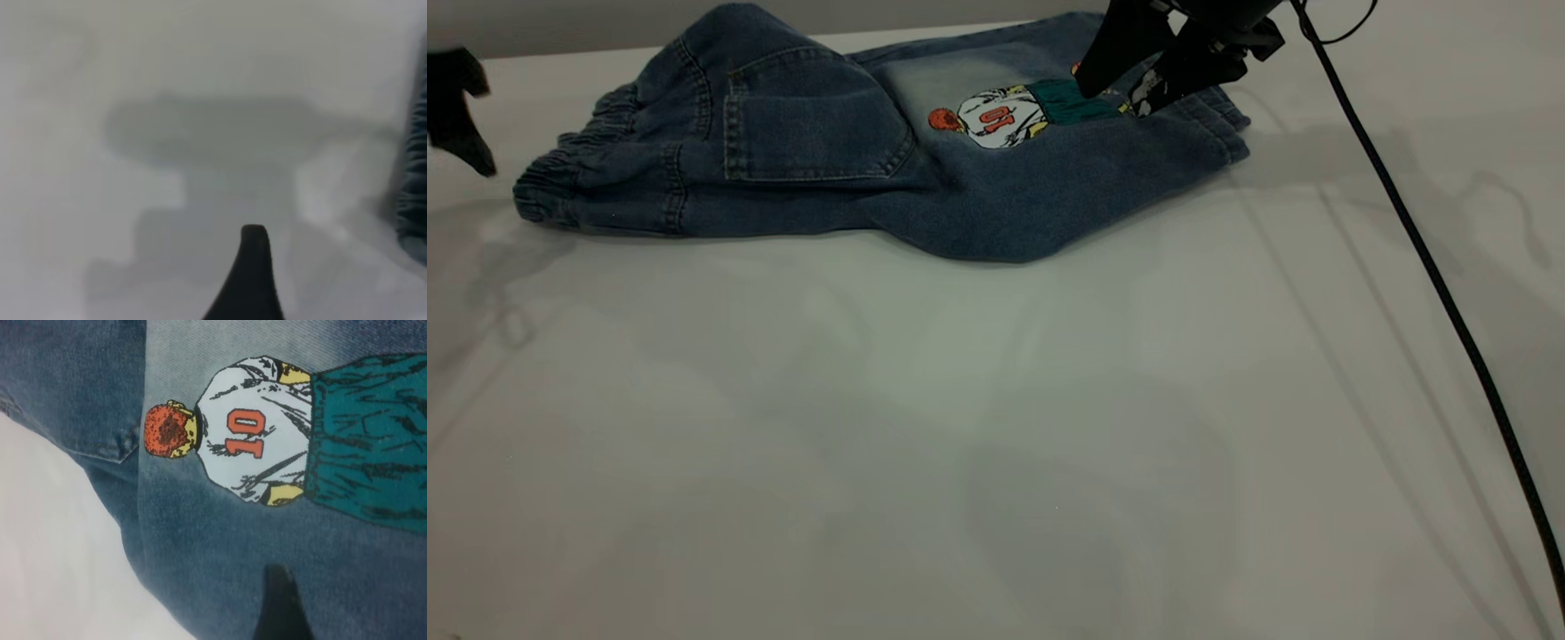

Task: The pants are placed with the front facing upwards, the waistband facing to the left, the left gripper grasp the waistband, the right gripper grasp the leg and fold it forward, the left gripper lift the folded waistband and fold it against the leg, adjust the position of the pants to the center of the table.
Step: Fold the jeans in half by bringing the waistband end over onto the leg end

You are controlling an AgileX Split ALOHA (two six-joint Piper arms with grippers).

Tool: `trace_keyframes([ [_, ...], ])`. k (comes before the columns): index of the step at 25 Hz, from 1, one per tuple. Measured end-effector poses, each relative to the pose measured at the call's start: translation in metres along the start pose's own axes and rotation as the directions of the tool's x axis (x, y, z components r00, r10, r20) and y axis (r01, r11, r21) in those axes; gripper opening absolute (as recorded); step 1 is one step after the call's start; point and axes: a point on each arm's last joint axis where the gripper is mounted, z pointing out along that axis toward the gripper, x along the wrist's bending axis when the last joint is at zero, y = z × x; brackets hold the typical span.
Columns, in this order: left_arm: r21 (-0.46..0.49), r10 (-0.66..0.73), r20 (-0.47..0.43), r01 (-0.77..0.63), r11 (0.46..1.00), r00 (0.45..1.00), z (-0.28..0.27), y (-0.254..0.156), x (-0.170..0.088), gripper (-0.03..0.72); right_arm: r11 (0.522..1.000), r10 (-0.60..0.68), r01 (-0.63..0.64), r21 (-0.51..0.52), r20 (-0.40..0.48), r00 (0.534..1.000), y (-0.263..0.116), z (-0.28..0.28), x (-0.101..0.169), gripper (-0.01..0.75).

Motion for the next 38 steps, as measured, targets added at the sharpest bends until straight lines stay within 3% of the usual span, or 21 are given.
trace_keyframes([
  [8,-0.01,0.02,0.026,-0.02,1.0,0.999,0.016,-0.008,-0.012,0.589,1.0,0.0,0.0,0.009,-0.009,1.0,-0.001,0.0,0.001,0.411],
  [16,0.018,-0.047,0.031,0.046,0.999,0.998,0.015,-0.011,-0.016,0.578,1.0,0.001,0.0,0.028,-0.026,1.0,-0.003,0.0,0.002,0.411],
  [20,0.04,0.026,0.034,-0.027,0.999,0.999,0.007,-0.007,-0.025,0.542,1.0,0.0,0.0,0.029,-0.025,1.0,-0.003,0.0,0.002,0.411],
  [26,-0.012,0.09,0.063,-0.09,0.996,0.994,-0.038,0.026,-0.036,0.495,1.0,-0.001,0.001,0.022,-0.017,1.0,-0.002,0.0,0.002,0.411],
  [33,-0.053,0.104,0.175,-0.096,0.994,0.979,-0.09,0.046,-0.049,0.488,1.0,-0.002,0.003,0.025,-0.018,1.0,-0.002,0.0,0.002,0.411],
  [38,-0.047,0.071,0.273,-0.061,0.997,0.959,-0.091,0.048,-0.044,0.488,1.0,0.002,-0.002,0.031,-0.023,1.0,-0.003,0.0,0.002,0.411],
])
